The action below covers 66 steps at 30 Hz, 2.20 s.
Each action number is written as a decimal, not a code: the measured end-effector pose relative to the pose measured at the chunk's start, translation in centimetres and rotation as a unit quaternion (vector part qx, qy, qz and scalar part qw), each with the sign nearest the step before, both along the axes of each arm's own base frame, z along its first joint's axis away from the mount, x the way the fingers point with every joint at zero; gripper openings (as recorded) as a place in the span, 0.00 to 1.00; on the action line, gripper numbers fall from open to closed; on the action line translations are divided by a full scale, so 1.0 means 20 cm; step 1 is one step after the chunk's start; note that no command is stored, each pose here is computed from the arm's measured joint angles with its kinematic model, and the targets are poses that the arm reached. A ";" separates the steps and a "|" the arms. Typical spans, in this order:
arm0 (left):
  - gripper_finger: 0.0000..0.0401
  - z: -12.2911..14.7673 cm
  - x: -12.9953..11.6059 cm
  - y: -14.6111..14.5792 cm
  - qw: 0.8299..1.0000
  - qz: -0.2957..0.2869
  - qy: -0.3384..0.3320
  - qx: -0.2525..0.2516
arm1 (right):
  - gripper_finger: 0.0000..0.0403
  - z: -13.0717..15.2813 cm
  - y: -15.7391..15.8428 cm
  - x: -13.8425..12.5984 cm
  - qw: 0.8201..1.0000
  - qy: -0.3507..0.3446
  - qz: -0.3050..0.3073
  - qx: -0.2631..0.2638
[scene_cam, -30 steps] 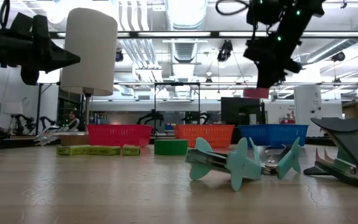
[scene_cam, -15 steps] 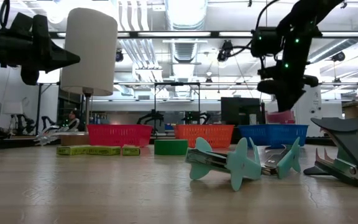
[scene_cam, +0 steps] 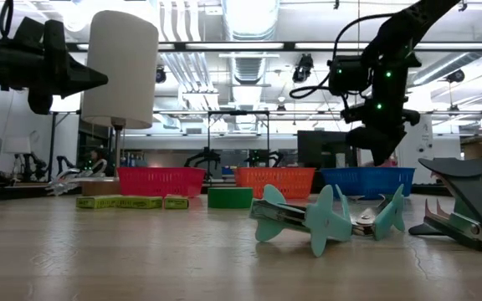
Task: Pick and place Stapler, Stapler remover, tape
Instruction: Put the pink tape on the shelf, then put the green tape on the shelf
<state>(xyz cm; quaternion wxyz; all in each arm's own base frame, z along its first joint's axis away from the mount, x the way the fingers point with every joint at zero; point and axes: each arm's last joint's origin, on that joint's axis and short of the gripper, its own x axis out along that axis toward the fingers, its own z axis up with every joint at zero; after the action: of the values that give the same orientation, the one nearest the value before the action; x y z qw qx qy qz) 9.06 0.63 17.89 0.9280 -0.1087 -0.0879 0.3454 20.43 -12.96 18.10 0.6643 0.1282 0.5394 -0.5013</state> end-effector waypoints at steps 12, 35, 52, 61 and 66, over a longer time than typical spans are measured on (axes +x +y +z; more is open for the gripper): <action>0.06 0.00 0.00 0.00 1.000 0.000 0.000 0.000 | 0.14 -0.05 -0.02 0.02 1.000 0.015 0.003 0.004; 0.06 0.00 0.00 0.00 1.000 0.000 0.000 0.000 | 0.50 0.09 0.11 0.09 0.997 -0.049 0.058 -0.030; 0.06 0.00 0.00 0.00 1.000 0.000 0.000 0.000 | 0.50 0.13 0.48 0.38 0.926 -0.272 0.245 0.089; 0.06 0.00 0.00 0.00 1.000 0.000 -0.001 0.000 | 0.50 0.00 0.57 0.55 0.925 -0.281 0.227 0.117; 0.06 0.00 0.00 0.00 1.000 0.000 -0.001 0.000 | 0.50 -0.05 0.59 0.68 0.926 -0.275 0.225 0.127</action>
<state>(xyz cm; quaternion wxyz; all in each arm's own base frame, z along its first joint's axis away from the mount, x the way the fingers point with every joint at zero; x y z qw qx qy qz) 9.06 0.63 17.90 0.9280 -0.1090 -0.0884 0.3452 33.95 -1.21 17.15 0.8600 0.2194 0.4097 -0.2106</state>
